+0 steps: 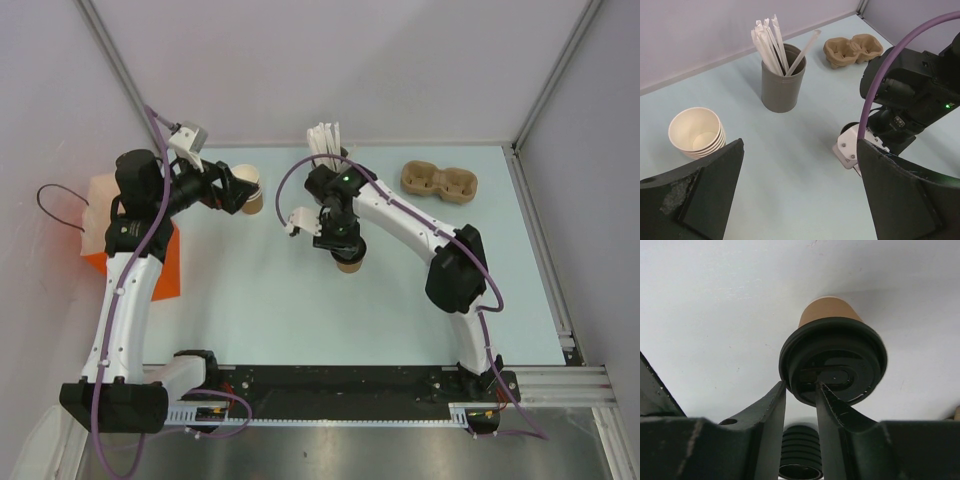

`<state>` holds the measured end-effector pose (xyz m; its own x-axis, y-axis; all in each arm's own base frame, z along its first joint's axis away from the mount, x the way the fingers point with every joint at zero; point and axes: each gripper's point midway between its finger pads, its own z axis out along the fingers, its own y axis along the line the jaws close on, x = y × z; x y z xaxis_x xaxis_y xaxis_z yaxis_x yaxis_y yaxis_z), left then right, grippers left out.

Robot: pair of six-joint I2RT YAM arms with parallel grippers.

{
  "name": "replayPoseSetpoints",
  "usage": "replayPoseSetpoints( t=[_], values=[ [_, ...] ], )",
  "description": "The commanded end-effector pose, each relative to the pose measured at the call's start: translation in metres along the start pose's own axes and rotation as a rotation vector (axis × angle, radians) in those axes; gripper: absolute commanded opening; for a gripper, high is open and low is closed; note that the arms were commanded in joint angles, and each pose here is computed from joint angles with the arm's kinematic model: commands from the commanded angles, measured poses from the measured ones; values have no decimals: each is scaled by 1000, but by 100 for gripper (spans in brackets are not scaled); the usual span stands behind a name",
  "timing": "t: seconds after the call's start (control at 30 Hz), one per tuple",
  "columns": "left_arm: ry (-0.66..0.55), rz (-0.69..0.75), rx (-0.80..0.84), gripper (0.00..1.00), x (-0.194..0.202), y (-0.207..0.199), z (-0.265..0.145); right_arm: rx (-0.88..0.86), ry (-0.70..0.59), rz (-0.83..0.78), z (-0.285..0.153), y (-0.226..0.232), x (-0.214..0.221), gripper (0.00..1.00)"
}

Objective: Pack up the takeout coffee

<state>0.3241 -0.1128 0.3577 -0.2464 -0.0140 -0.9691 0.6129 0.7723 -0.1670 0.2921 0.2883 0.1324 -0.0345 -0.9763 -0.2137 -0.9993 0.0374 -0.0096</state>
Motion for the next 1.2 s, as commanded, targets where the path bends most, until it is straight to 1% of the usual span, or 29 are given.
replayPoseSetpoints(
  t=[0.0,0.03,0.1,0.13,0.17,0.23,0.27,0.33,0.37,0.4,0.43,0.47,0.5,0.53,0.6,0.63,0.7,0.73,0.83,0.87,1.0,1.1,1.17],
  values=[
    [-25,11,29,99,-7,-4,2,84,-80,30,-43,-14,-8,38],
    [-24,10,33,100,-7,-5,1,102,-111,33,-54,-15,-12,42],
    [-21,5,41,99,-6,-6,2,121,-169,57,-68,-20,-16,46],
    [-21,5,47,99,-6,-7,2,130,-192,66,-75,-20,-18,51],
    [-19,2,55,99,-5,-8,2,143,-230,83,-87,-18,-20,52],
    [-15,-6,64,99,-4,-9,3,167,-277,124,-96,-24,-18,57],
    [-10,-8,80,100,-2,-12,4,189,-315,142,-108,-24,-17,58],
    [3,-9,97,99,2,-15,8,204,-366,228,-108,-34,-9,59],
    [14,-3,112,100,5,-23,10,213,-423,255,-122,-31,-9,59],
    [22,15,115,99,7,-26,13,224,-479,291,-127,-37,-12,59],
    [34,18,119,99,10,-29,16,181,-501,343,-120,-36,0,59],
    [52,51,130,99,15,-38,22,209,-567,355,-134,-40,0,59],
    [62,62,138,99,17,-42,26,200,-597,406,-135,-41,6,59],
    [86,60,150,100,23,-45,32,159,-616,448,-127,-41,18,59],
    [120,46,188,99,31,-56,43,171,-686,497,-138,-45,26,59],
    [162,31,212,100,43,-61,54,137,-706,533,-133,-45,37,59],
    [205,48,198,99,57,-62,65,117,-745,544,-138,-42,41,59],
    [233,63,223,99,66,-73,71,93,-757,572,-135,-40,48,59],
    [329,62,248,99,99,-81,92,69,-787,576,-136,-34,49,59],
    [379,39,256,99,117,-80,101,56,-793,582,-130,-33,52,59],
    [490,-18,311,100,154,-85,116,13,-816,597,-123,-26,50,58],
    [530,-62,368,99,173,-92,120,-10,-831,620,-118,-25,51,57],
    [538,-69,373,99,179,-92,124,-13,-845,631,-118,-28,52,57]
  ],
)
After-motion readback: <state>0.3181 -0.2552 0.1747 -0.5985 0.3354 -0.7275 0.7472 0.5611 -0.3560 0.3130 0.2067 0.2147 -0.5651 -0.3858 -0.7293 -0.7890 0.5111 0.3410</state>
